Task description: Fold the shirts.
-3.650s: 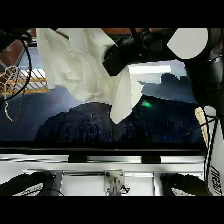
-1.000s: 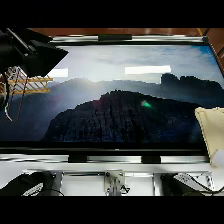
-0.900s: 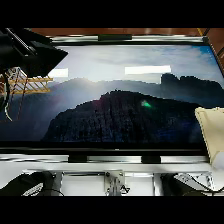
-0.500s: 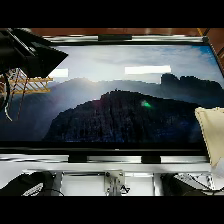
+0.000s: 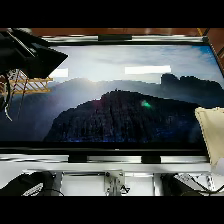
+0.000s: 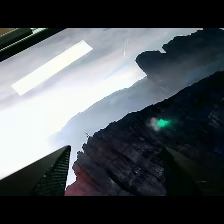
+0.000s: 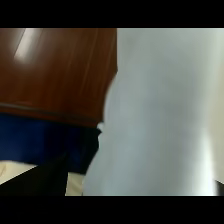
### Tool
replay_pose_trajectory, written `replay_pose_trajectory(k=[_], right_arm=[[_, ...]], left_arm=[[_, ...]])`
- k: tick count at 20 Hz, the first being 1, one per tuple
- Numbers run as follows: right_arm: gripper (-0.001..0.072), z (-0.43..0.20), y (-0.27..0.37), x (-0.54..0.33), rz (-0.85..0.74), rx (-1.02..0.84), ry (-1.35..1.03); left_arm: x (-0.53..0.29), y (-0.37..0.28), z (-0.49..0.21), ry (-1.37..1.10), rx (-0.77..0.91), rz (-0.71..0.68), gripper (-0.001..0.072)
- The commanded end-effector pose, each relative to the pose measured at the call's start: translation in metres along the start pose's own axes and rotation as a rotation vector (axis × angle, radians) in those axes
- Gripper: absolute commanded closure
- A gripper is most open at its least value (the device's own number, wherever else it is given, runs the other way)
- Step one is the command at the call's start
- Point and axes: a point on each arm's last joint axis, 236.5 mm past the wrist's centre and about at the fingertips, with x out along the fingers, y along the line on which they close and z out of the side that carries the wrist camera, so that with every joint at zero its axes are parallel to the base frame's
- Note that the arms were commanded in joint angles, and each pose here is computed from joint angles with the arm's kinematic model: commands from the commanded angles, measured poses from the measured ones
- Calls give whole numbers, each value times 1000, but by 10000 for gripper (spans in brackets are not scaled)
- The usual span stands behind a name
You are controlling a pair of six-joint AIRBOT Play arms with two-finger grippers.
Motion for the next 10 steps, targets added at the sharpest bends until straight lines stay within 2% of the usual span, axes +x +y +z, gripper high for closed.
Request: replay_pose_trajectory(k=[1,5,7,10], right_arm=[[32,-59,25,-24,116,-51,227],[33,-95,64,-54,300,-59,354],[34,-113,72,-58,338,-48,394],[34,-165,99,-60,477,-32,536]], left_arm=[[0,10,-19,81,27,39,30],[1,21,-43,170,21,79,30],[5,23,-50,188,-10,84,30],[15,26,-59,217,-20,79,30]])
